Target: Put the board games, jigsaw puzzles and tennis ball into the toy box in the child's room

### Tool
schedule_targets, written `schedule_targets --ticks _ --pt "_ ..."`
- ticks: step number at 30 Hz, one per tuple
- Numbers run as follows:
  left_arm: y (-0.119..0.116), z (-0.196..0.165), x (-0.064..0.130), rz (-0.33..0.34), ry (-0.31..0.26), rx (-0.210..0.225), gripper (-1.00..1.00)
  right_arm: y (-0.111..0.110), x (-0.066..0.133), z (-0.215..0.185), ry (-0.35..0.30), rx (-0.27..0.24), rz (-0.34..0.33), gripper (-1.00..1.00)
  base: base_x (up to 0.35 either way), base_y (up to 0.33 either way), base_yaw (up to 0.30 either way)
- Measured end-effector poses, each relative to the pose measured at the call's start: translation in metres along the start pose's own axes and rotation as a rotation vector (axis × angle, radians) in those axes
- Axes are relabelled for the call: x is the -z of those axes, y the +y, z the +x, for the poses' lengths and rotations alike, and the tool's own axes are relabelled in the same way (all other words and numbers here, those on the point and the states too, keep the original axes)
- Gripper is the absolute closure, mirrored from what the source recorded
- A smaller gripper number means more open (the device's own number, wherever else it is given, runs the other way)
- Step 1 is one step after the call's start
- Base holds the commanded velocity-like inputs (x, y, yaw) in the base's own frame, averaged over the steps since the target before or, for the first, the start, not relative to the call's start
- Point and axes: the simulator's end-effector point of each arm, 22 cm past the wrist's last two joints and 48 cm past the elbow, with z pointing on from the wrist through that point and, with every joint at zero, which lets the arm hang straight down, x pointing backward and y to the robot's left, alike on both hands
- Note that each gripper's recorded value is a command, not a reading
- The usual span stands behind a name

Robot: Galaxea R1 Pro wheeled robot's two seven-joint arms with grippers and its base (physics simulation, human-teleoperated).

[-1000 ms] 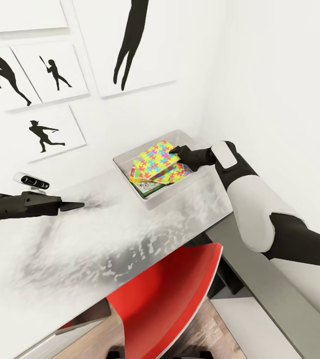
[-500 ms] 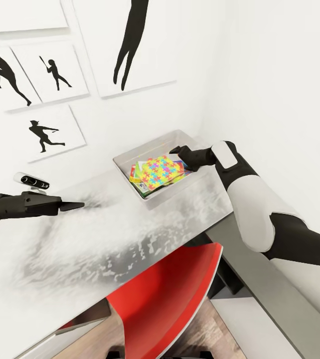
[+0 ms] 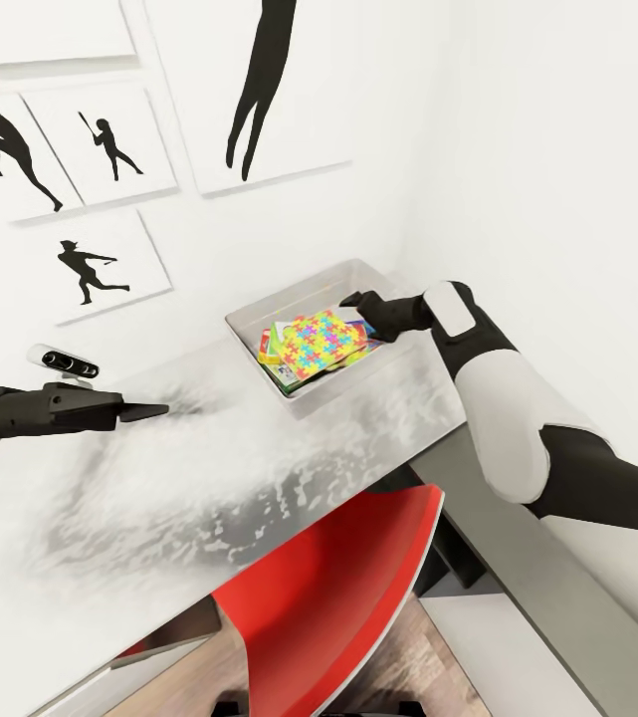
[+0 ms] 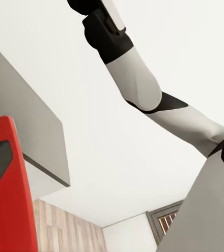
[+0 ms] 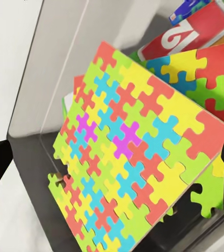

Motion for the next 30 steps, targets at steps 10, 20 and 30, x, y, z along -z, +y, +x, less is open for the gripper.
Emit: schedule_targets --ticks 10,20,30 --pt "0.0 0.0 0.0 0.0 0.0 0.001 -1.0 0.004 -0.001 0.0 -0.003 0.002 -0.008 -1.0 -0.201 0.057 0.0" --pt "0.0 0.0 0.0 0.001 -0.001 0.0 -1.0 0.006 0.001 -0.001 -0.008 0.004 -0.013 -1.0 -0.118 0.051 0.0" --pt "-0.005 -0.002 0.0 0.001 -0.002 -0.009 -1.0 0.01 0.005 -0.004 -0.015 0.008 -0.017 -1.0 -0.113 0.003 0.0"
